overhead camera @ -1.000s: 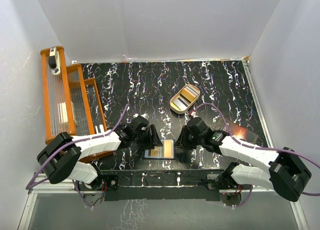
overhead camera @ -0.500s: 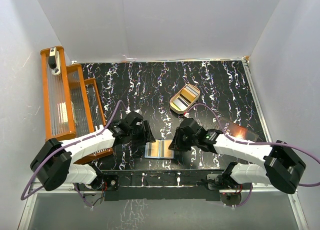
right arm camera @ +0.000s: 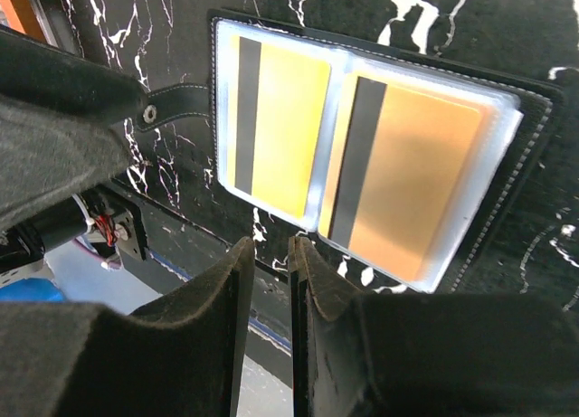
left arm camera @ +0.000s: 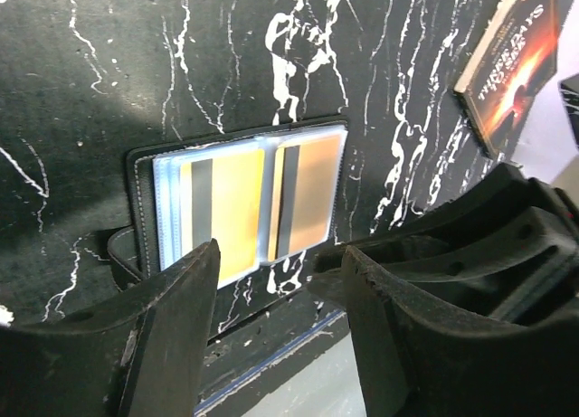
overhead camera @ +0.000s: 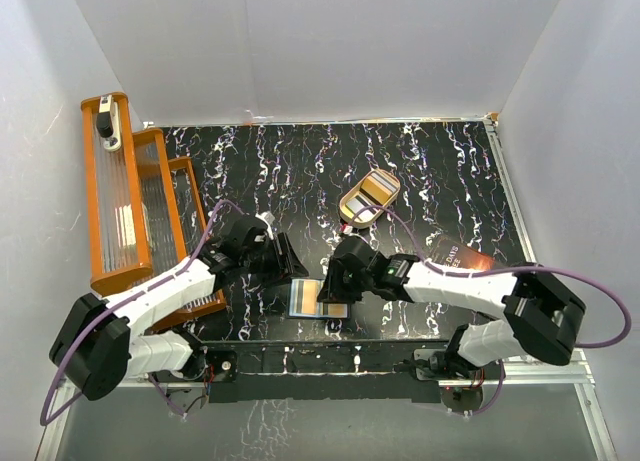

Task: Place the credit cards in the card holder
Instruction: Insert the credit card into the card holder, then turn over the card slot in the card holder.

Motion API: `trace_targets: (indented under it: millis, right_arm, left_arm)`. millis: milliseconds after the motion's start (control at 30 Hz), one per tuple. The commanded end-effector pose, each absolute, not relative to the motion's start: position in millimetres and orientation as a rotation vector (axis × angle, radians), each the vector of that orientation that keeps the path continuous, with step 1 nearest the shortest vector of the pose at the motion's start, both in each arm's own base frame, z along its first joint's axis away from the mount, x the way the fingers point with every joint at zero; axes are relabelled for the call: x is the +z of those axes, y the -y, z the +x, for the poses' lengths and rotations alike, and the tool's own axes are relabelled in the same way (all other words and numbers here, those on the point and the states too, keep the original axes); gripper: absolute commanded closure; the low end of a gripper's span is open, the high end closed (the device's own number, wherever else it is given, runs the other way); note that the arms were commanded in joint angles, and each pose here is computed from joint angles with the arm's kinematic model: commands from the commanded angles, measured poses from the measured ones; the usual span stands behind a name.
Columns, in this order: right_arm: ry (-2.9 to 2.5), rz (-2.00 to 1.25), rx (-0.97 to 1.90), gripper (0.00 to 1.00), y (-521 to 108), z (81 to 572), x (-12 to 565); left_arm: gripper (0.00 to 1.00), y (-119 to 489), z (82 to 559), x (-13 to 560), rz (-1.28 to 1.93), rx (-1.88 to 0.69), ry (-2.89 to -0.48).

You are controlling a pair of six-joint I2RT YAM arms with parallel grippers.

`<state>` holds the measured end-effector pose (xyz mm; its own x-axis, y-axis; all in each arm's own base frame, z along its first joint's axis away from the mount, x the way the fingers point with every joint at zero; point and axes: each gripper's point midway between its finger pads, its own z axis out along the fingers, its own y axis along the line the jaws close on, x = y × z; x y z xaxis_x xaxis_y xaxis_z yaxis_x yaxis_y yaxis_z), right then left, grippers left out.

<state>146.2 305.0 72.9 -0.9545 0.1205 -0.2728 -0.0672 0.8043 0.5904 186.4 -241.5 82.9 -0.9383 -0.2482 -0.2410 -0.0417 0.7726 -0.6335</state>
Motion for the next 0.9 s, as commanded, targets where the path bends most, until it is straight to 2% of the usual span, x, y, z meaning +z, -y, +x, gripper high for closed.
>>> trace_targets:
  millis: [0,400,867]
  right_arm:
    - [-2.622,0.047,0.966,0.80,-335,160,92]
    - [-2.641,0.011,0.892,0.80,-367,177,85]
    - [-2.651,0.001,0.680,0.78,-342,185,63]
  left_arm:
    - [0.46,251,180,99,-0.202,-1.097,-2.647]
    - [0.45,256,170,81,-0.160,-1.157,-2.728]
    - [0.44,246,174,56,-0.180,-1.020,-2.778]
